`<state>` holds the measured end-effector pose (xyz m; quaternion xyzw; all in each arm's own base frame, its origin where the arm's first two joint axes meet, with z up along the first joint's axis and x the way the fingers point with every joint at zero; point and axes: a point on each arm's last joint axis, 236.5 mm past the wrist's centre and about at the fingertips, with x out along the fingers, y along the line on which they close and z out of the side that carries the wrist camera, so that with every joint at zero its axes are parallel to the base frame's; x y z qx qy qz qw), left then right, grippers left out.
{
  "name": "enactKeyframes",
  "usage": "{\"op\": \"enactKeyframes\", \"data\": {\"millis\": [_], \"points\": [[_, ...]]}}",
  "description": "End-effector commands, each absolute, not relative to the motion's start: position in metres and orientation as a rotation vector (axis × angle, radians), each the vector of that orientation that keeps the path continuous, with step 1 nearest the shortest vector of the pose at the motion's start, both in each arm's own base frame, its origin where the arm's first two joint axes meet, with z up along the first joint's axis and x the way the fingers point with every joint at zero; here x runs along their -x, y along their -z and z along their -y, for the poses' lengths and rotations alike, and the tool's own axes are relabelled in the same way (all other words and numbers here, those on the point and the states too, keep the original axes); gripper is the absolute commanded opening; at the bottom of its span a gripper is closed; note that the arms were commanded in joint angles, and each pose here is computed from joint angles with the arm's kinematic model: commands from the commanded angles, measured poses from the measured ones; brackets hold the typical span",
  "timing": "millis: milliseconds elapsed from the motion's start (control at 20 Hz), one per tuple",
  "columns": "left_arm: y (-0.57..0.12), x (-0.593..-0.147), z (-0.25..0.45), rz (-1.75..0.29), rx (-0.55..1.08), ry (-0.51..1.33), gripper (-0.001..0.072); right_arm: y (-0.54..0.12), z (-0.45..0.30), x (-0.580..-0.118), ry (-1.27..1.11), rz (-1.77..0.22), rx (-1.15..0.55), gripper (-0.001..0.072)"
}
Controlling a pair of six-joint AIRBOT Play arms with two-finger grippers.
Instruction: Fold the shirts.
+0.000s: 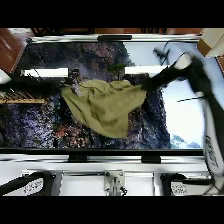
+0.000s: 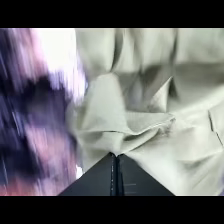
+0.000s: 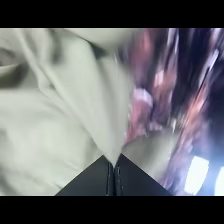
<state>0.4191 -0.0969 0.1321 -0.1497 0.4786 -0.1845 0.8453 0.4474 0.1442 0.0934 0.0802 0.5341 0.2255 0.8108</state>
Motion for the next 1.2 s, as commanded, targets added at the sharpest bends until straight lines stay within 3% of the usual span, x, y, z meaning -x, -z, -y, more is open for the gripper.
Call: {"op": "enactKeyframes", "data": {"millis": [0,150,300,450,750,800,900,1000,1150], "points": [[-0.297,-0.443,0.078,-0.621,0.210,0.384,0.0041,-0.236,-0.121,-0.429,-0.441,-0.816,-0.165,0.0056],[-0.416,-0.418,0.079,-0.344,0.180,0.391,0.0040,-0.332,-0.115,-0.367,-0.425,-0.607,-0.209,0.0056],[-0.432,-0.400,0.088,-0.313,0.188,0.428,0.0041,-0.351,-0.132,-0.296,-0.468,-0.644,-0.274,0.0056],[-0.360,-0.405,0.091,-0.539,0.207,0.440,0.0041,-0.280,-0.142,-0.243,-0.449,-0.923,-0.216,0.0057],[-0.158,-0.354,0.099,-1.175,0.225,0.532,0.0041,-0.038,-0.161,-0.167,-0.274,-1.439,-0.102,0.0058],[-0.127,-0.340,0.101,-1.258,0.238,0.546,0.0041,-0.009,-0.169,-0.153,-0.275,-1.489,-0.125,0.0097],[-0.086,-0.316,0.105,-1.370,0.257,0.565,0.0040,0.017,-0.178,-0.135,-0.308,-1.548,-0.149,0.0532],[-0.061,-0.298,0.103,-1.438,0.256,0.559,0.0040,0.002,-0.171,-0.155,-0.307,-1.467,-0.089,0.0538],[-0.044,-0.283,0.090,-1.490,0.216,0.511,0.0040,-0.081,-0.160,-0.255,-0.253,-1.095,-0.169,0.0539]]}}
